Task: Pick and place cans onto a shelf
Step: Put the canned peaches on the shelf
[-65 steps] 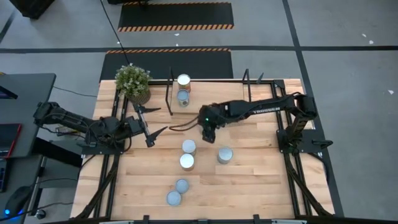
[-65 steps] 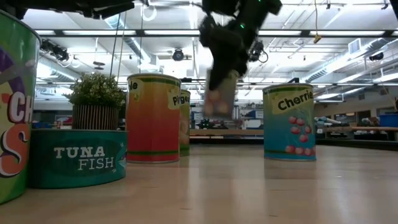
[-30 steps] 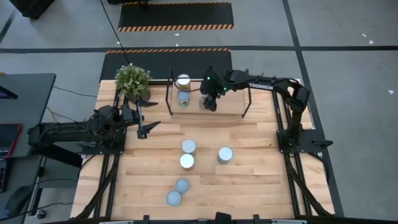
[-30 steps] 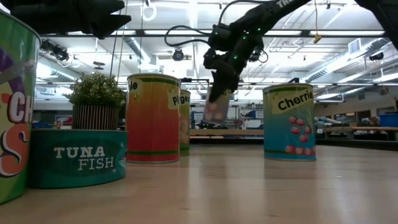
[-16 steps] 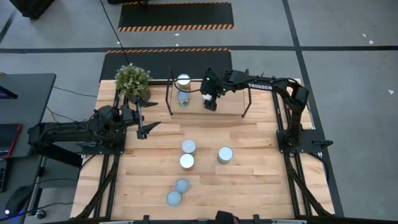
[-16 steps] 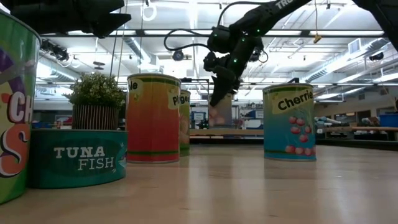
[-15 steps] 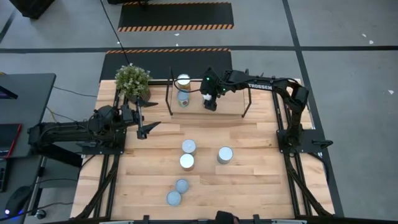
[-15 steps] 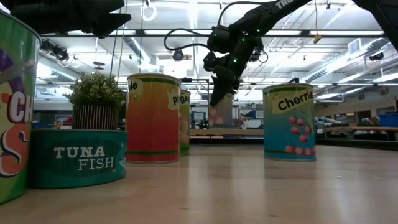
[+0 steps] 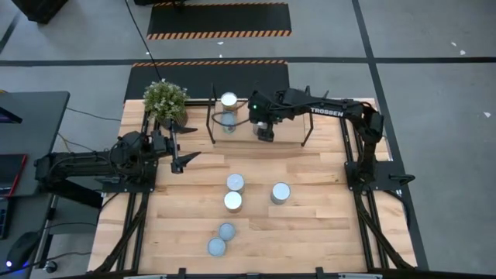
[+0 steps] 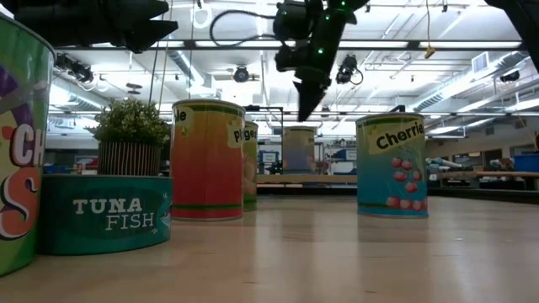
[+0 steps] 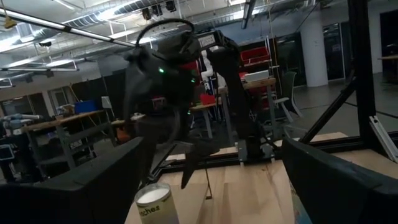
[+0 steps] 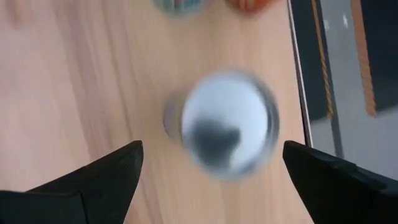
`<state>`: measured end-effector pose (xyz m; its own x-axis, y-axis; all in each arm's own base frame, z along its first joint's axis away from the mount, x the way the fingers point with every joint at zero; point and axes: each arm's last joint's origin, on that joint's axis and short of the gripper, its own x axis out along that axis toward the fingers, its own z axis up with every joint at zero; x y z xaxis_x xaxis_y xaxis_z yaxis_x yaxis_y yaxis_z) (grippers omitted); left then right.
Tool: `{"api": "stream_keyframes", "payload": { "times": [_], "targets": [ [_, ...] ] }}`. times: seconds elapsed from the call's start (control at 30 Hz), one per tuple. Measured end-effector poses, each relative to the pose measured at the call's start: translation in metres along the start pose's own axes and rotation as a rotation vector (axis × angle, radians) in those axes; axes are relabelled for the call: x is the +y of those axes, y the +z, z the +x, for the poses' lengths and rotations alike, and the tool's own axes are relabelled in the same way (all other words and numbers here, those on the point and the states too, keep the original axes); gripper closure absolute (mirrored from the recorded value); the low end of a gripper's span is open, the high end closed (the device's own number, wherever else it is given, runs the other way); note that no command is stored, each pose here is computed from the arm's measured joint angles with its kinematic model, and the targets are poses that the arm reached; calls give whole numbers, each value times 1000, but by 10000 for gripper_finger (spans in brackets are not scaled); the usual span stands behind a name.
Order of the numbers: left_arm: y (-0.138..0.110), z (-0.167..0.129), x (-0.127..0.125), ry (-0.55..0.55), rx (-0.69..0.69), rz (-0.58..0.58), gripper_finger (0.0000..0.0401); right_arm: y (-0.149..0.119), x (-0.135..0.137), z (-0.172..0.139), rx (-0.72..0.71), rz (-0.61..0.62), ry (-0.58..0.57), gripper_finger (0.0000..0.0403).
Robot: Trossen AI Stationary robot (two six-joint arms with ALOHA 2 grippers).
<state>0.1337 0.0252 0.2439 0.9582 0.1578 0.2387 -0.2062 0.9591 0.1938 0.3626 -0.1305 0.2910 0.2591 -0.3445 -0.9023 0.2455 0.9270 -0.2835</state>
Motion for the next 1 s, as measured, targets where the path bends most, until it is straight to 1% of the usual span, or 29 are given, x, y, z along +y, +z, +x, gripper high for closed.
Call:
{"api": "stream_keyframes", "payload": {
  "times": [0.1,0.2,0.27,0.37,0.43,0.5,0.57,0.67,0.8,0.9,1.0],
  "targets": [
    [0,0,0,0,0,0,23,-9,4,-2,96,30,-41,9],
    [0,0,0,0,0,0,23,-15,5,1,154,74,-136,9],
    [0,0,0,0,0,-1,23,-21,4,8,191,86,-190,9],
    [0,0,0,0,-1,-7,23,-29,-2,24,216,121,-207,9],
    [0,0,0,0,-1,-7,23,-32,-7,35,202,165,-223,9],
    [0,0,0,0,-1,-8,23,-32,-11,45,157,218,-233,9],
    [0,0,0,0,-1,-8,23,-33,-12,52,122,250,-210,9],
    [0,0,0,0,-1,-7,23,-28,-5,57,51,285,-175,9],
    [0,0,0,-1,-1,-7,23,-22,14,53,15,262,-132,10],
    [0,0,0,0,-1,-6,23,-21,25,50,14,233,-139,10],
    [0,0,0,0,-1,-7,23,-19,28,49,0,226,-154,10]
  ]
}}
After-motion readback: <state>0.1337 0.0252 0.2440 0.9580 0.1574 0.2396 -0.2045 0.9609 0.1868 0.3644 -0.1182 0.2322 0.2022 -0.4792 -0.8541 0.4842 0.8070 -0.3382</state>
